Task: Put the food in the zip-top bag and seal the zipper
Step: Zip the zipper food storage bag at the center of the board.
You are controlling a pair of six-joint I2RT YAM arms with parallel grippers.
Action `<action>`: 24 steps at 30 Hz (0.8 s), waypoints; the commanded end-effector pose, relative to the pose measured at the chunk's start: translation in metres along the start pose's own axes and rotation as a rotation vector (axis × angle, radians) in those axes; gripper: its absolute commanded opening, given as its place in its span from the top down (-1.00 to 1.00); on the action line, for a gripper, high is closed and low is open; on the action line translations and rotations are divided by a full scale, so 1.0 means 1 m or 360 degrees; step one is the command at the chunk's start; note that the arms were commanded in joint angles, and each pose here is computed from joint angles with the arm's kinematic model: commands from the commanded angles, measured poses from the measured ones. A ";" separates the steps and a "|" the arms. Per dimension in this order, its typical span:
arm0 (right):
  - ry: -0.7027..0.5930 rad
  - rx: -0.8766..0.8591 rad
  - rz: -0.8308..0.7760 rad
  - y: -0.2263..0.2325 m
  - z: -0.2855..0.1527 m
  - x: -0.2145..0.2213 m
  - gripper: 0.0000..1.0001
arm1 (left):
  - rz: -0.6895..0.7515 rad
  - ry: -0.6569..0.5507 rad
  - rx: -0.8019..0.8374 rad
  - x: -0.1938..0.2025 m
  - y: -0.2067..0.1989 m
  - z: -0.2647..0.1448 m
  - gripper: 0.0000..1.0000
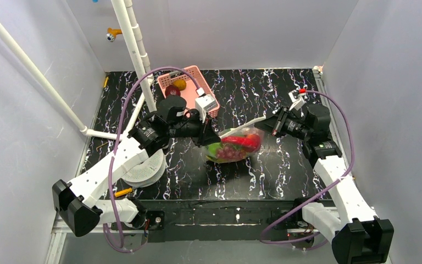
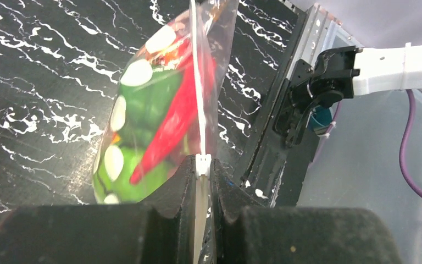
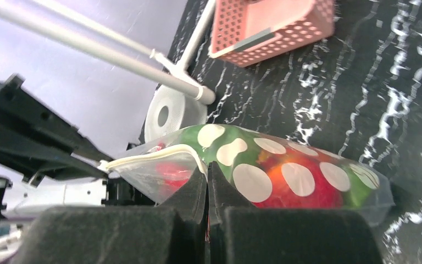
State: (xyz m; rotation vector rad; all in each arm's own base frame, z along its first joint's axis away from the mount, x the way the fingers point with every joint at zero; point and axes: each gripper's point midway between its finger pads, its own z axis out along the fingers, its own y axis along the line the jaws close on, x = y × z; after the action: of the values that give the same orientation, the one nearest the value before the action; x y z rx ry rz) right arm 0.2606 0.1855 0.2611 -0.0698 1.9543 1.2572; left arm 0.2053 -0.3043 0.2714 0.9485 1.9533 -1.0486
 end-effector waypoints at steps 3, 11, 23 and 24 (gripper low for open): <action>-0.0289 0.0468 0.0228 -0.076 -0.028 -0.030 0.97 | 0.0033 0.0051 -0.0044 0.020 -0.006 -0.027 1.00; -0.0400 0.0723 0.0376 -0.110 -0.055 -0.038 0.97 | 0.0042 0.0095 -0.0079 0.033 0.000 -0.028 1.00; -0.0323 0.0664 0.0438 -0.109 -0.049 -0.030 0.97 | 0.0035 0.0096 -0.0129 0.031 0.009 -0.021 0.99; -0.0319 0.0669 0.0436 -0.108 -0.049 -0.029 0.97 | 0.0029 0.0104 -0.0143 0.031 0.011 -0.021 0.77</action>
State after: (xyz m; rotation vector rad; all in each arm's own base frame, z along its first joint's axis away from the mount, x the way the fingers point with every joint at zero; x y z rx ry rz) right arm 0.2715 0.1166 0.2065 0.4454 2.1402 1.1465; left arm 0.1978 -0.2865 0.2488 0.9774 1.9878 -0.9620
